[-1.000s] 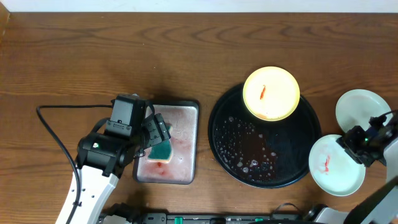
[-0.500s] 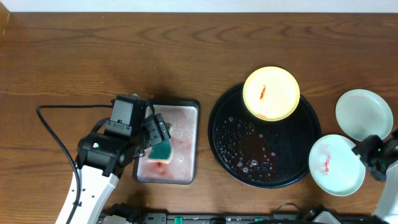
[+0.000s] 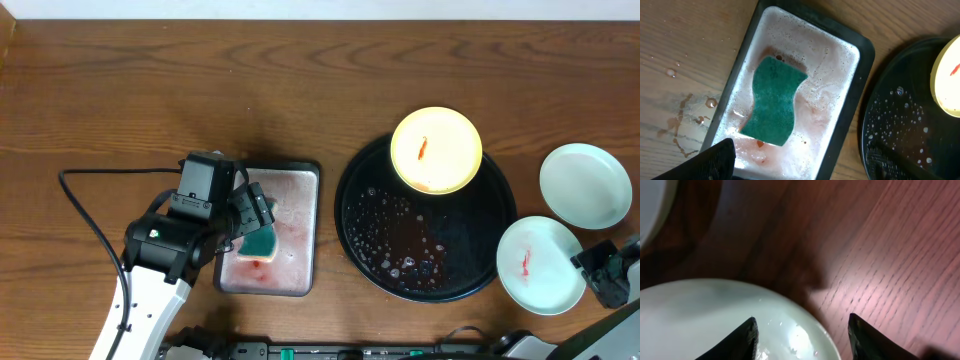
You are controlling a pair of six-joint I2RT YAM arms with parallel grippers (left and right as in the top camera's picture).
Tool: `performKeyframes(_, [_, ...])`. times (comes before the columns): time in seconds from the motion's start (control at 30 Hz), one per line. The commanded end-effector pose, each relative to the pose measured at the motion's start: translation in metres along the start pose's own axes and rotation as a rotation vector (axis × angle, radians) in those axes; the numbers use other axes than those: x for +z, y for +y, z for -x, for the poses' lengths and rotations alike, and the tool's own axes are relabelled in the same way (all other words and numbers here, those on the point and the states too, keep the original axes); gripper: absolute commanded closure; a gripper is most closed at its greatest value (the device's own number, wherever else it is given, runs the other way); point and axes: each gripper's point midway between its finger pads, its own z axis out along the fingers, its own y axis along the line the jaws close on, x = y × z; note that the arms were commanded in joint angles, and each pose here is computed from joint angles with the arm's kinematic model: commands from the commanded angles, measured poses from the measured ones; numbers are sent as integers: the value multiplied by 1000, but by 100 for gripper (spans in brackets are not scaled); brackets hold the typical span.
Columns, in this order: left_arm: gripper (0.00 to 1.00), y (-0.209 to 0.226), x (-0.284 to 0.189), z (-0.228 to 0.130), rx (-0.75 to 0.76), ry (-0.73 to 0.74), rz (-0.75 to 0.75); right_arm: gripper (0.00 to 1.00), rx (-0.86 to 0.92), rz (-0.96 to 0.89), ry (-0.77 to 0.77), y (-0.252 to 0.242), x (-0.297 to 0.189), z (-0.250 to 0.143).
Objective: Clean dirty plates on tray and stack at the side
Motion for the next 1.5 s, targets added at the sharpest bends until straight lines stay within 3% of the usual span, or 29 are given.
performKeyframes(0.0, [16, 2, 2, -2, 1, 9, 3, 45, -4, -37, 5, -9, 7, 1])
performKeyframes(0.23, [16, 2, 2, -2, 2, 10, 3, 53, -8, -37, 71, -8, 24, -8])
performKeyframes(0.37, [16, 2, 2, -2, 2, 10, 3, 76, -44, 35, 108, 5, 30, -14])
performKeyframes(0.53, [16, 2, 2, -2, 2, 9, 3, 99, -50, 50, 120, 7, 30, -16])
performKeyframes(0.87, [16, 2, 2, -2, 2, 10, 3, 99, -101, 154, 124, 25, 25, -18])
performKeyframes(1.1, [16, 2, 2, -2, 1, 9, 3, 99, -202, 493, 24, 79, -14, -7])
performKeyframes(1.23, [16, 2, 2, -2, 1, 10, 3, 99, -265, 597, -50, 101, -46, -7])
performKeyframes(1.47, [16, 2, 2, -2, 1, 9, 3, 99, -517, 654, -92, 144, -87, -47])
